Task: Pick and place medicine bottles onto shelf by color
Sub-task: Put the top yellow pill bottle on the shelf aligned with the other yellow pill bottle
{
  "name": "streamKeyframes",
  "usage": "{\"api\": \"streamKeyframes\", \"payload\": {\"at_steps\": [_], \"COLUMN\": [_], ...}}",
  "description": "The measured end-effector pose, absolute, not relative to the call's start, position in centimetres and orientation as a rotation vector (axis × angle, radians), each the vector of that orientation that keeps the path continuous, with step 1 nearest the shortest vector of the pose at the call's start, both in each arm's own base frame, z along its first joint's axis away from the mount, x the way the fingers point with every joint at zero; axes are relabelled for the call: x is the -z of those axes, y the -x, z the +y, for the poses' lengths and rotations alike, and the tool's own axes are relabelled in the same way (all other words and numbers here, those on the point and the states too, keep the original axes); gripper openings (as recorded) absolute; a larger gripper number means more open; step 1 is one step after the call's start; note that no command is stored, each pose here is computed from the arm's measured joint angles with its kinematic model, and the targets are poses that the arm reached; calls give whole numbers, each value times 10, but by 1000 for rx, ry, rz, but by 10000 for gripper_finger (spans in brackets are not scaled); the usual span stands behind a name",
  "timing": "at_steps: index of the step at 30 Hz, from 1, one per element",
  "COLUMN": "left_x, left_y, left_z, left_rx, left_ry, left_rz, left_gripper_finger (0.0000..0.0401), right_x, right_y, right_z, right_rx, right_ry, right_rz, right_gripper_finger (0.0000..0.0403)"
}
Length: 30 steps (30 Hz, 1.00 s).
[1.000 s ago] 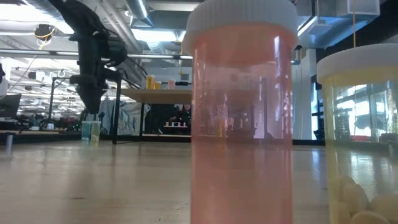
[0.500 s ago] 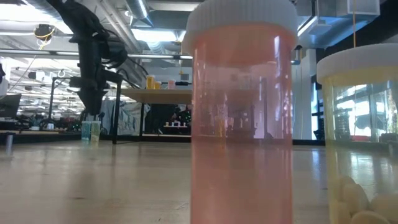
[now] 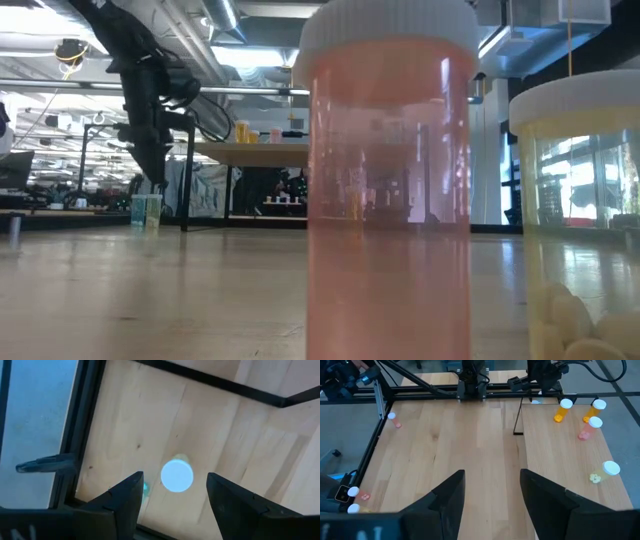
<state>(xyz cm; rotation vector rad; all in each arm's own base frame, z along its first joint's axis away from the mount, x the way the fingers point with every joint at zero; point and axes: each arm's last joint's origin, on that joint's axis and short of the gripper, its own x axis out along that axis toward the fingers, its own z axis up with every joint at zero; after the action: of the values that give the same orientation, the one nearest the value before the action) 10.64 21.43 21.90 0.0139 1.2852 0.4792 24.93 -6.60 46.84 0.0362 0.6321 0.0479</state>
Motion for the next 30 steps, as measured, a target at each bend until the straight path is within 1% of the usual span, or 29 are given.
{"api": "streamKeyframes", "payload": {"at_steps": [7, 30], "left_x": [-219, -189], "left_y": [-102, -108], "left_z": [217, 229], "left_rx": [-521, -472], "left_ry": [21, 132], "left_rz": [1276, 1355], "left_gripper_finger": [212, 212], "right_x": [-468, -469], "right_y": [-249, -250], "right_z": [-66, -67], "right_rx": [-48, -30], "right_ry": [-36, -28], "right_rz": [632, 627], "right_gripper_finger": [193, 193]}}
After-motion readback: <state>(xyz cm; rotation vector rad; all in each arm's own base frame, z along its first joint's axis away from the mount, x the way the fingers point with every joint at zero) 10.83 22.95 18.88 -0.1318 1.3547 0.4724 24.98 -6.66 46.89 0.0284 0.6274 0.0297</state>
